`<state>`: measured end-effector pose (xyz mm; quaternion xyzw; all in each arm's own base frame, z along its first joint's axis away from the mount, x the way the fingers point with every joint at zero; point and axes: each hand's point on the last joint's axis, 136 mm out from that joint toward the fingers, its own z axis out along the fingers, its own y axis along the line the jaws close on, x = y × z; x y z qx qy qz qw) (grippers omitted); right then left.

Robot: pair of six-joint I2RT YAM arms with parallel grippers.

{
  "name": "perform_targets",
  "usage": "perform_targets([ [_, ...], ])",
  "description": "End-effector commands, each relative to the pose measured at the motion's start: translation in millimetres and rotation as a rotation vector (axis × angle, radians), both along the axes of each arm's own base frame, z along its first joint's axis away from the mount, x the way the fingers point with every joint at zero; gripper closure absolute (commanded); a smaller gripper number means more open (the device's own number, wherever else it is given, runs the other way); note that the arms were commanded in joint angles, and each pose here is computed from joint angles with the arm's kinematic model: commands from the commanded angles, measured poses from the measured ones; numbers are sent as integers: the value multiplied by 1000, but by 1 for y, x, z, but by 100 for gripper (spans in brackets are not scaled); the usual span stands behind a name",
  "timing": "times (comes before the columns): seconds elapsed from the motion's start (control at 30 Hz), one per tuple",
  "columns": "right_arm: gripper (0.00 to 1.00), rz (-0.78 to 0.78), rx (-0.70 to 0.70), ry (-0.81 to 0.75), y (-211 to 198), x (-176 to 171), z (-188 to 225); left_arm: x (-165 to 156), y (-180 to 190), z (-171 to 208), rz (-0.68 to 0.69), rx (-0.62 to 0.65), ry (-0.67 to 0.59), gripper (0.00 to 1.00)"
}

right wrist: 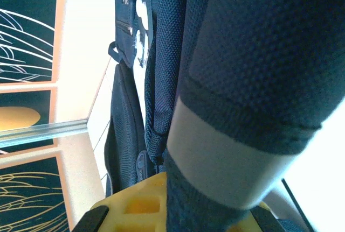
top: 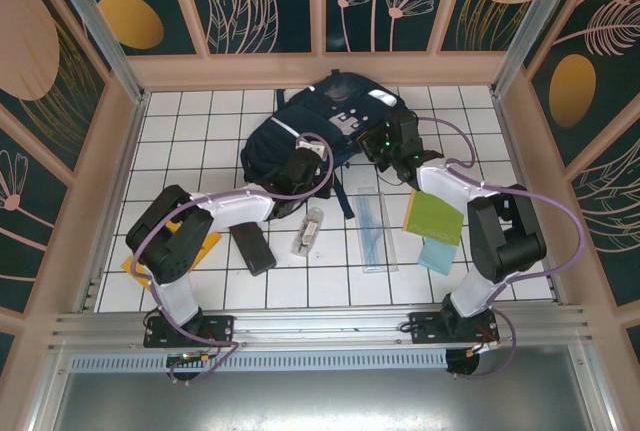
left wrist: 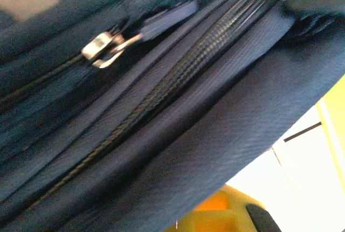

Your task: Pack books, pencil case, and school supplies into a backpack

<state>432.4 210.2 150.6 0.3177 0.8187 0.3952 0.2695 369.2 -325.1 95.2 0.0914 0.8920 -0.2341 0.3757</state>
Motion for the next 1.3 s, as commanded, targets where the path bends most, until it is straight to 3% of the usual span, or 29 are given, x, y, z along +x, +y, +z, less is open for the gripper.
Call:
perform_targets([
  [0.0,100,-99,-40,-147,-29,29,39,-5,31,-3,79,47,46,100],
  [0.43,100,-113,-62,-151,-63,48,30,-34,75,-13,74,116,110,100],
  [0.57,100,-24,-67,-129,-57,59,23,-40,52,-8,-32,32,135,100],
  [0.63,80,13,-94,-103,-55,60,18,-44,35,-3,-80,-37,156,100],
  [0.67,59,25,-112,-77,-56,57,14,-46,26,0,-100,-67,163,100],
  [0.7,48,34,-122,-59,-57,53,11,-47,17,5,-122,-94,166,100],
  [0.83,23,70,-134,8,-60,21,0,-49,-14,20,-161,-174,165,100],
  [0.9,20,79,-137,42,-63,-1,-6,-43,-30,37,-163,-238,145,100],
  [0.93,8,80,-131,56,-66,-14,-8,-41,-37,42,-157,-261,140,100],
  [1.13,6,56,-68,128,-76,-82,-17,-29,-63,60,-139,-363,112,100],
  [1.27,9,61,108,139,-56,-109,-15,-29,-74,66,-159,-374,99,100],
])
